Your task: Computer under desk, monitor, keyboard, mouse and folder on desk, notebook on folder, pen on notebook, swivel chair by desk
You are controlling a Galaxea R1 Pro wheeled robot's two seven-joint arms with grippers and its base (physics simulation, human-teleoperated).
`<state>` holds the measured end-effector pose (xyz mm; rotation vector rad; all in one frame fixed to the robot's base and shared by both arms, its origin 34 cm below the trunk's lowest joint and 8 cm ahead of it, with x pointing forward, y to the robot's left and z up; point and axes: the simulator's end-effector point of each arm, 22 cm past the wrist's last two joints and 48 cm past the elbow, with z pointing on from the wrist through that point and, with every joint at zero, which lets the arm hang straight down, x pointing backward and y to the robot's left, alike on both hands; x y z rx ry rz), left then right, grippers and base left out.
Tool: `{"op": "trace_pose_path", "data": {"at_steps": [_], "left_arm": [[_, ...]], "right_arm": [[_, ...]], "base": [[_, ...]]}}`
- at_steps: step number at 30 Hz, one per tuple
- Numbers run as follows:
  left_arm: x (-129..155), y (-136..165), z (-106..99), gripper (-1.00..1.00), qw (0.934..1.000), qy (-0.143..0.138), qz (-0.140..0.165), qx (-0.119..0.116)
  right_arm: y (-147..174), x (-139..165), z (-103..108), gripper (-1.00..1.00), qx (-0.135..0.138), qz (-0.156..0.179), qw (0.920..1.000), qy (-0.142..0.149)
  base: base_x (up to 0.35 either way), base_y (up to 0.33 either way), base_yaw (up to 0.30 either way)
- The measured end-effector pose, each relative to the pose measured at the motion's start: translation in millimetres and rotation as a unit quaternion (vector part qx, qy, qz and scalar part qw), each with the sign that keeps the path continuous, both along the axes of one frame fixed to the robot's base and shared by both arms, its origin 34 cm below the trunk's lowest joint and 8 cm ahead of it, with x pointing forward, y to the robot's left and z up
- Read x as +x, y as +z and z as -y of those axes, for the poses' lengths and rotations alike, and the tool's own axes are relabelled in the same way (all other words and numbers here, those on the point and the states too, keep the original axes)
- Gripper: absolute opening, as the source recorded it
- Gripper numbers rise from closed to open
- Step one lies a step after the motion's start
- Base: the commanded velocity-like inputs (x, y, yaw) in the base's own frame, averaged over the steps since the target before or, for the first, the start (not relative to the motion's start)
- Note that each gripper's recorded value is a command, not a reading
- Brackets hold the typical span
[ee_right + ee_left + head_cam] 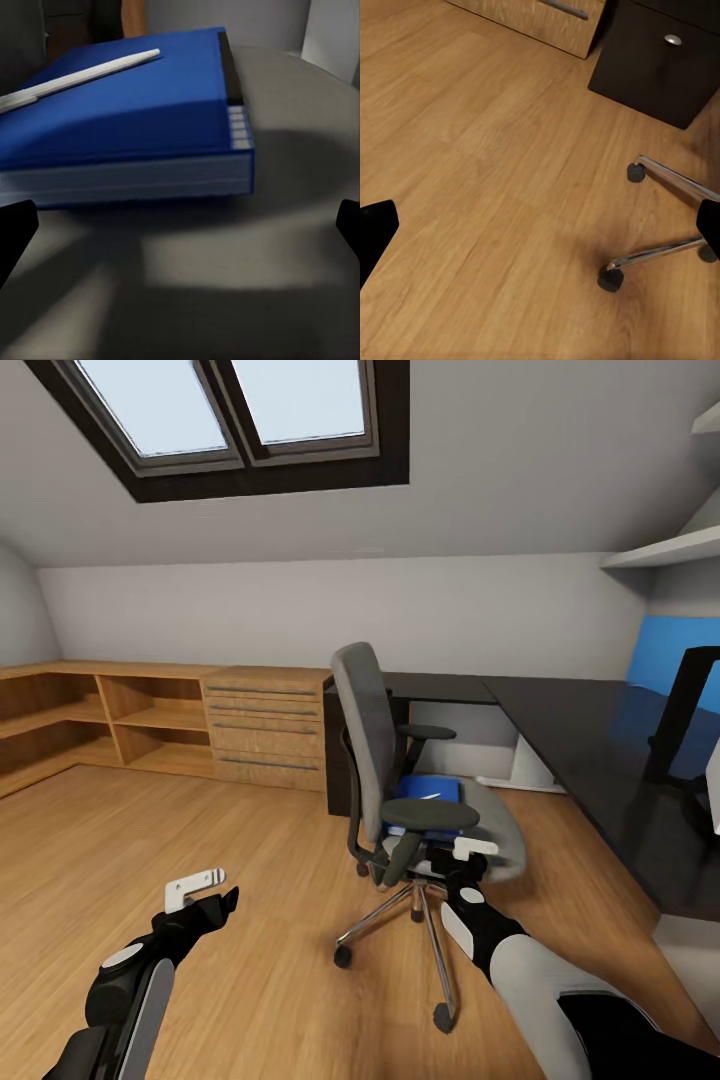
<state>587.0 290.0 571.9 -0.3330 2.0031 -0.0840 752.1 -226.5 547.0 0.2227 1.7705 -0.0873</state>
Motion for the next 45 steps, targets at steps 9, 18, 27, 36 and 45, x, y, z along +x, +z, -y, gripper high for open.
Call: {"op": "trace_pose_path", "data": {"at_steps": [9, 18, 27, 36, 45], "left_arm": [[-0.2, 2.2, 0.0, 1.00, 1.0000, 0.000, 0.002, 0.000], [-0.5, 4.9, -0.9, 1.00, 1.0000, 0.001, 0.005, 0.000], [-0.6, 5.2, -0.2, 1.00, 1.0000, 0.000, 0.005, -0.001], [-0.5, 5.3, 0.5, 1.00, 1.0000, -0.001, 0.005, -0.002], [-0.9, 8.3, 1.0, 1.00, 1.0000, -0.001, 0.008, -0.002]], "right_arm": [[3.1, -0.1, 1.7, 1.00, 0.000, 0.002, 1.0000, -0.001], [6.1, -0.4, 4.2, 1.00, 0.001, 0.004, 1.0000, -0.004], [6.0, -0.7, 3.2, 1.00, 0.002, 0.004, 1.0000, -0.003], [7.2, -0.4, 1.0, 1.00, 0.007, 0.006, 1.0000, -0.004], [10.0, -1.2, 1.3, 1.00, 0.006, 0.008, 0.9999, -0.004]], "base": [[0.000, 0.000, -0.216], [0.000, 0.000, -0.274], [0.000, 0.000, -0.074], [0.000, 0.028, -0.017], [0.000, 0.288, -0.239]]}}
